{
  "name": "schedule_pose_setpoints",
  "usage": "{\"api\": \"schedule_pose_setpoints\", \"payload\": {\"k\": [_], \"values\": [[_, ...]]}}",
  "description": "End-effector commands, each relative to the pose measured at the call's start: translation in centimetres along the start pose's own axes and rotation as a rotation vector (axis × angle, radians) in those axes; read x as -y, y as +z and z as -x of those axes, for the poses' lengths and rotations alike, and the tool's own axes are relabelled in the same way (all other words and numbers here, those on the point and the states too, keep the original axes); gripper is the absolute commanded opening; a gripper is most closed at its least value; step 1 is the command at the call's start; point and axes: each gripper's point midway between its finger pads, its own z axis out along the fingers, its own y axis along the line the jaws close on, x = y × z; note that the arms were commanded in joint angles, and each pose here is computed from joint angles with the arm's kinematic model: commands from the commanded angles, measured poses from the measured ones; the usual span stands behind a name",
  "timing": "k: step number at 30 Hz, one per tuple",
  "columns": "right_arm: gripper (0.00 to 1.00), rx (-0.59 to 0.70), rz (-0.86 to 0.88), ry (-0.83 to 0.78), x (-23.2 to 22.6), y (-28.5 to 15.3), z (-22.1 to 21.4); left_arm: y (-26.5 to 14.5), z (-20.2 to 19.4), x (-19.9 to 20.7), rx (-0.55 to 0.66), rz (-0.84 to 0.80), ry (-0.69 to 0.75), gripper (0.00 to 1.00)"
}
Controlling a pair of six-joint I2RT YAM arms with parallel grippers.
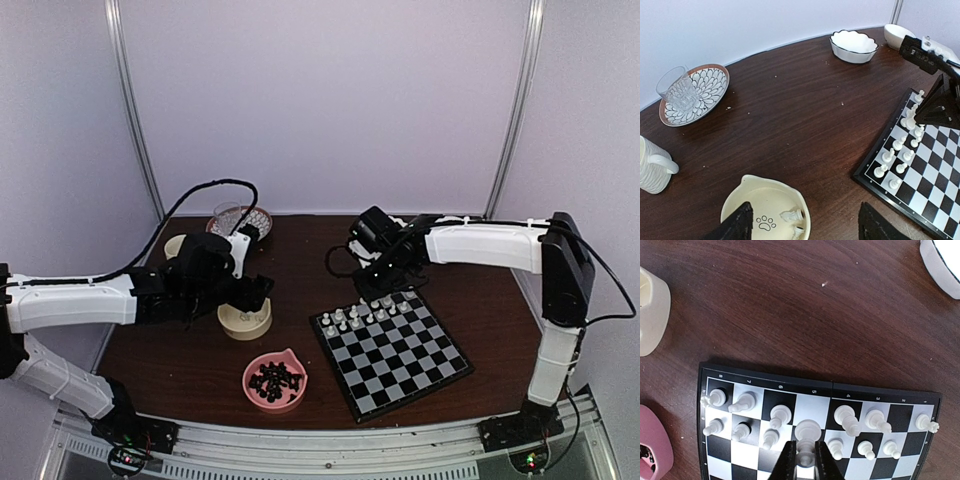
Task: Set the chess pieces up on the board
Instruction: Place the king on e1.
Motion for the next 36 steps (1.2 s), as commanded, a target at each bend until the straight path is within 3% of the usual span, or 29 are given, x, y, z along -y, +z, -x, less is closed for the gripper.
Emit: {"api": "schedule_pose_setpoints", "payload": {"k": [1, 6, 28, 32, 36], "values": [[0.09, 0.02, 0.024, 0.009, -0.2, 0.6, 1.2, -0.4, 0.5, -1.0, 0.022, 0.02, -0.043, 0.77], [0.09, 0.006, 0.03, 0.014, -0.1, 1.6, 1.1, -0.6, 0.5, -0.8, 0.022, 0.006, -0.052, 0.97], [0.11, -0.042, 0.029, 0.028, 0.5, 3.7, 0.2, -0.8, 0.6, -1.2, 0.027, 0.02, -0.058, 0.98], [0.17, -0.04, 0.029, 0.028, 0.5, 3.6, 0.3, -0.8, 0.5, -1.1, 0.026, 0.019, -0.057, 0.98], [0.3, -0.035, 0.025, 0.03, 0.6, 3.3, 0.4, -0.8, 0.5, -1.2, 0.024, 0.02, -0.056, 0.98]]}}
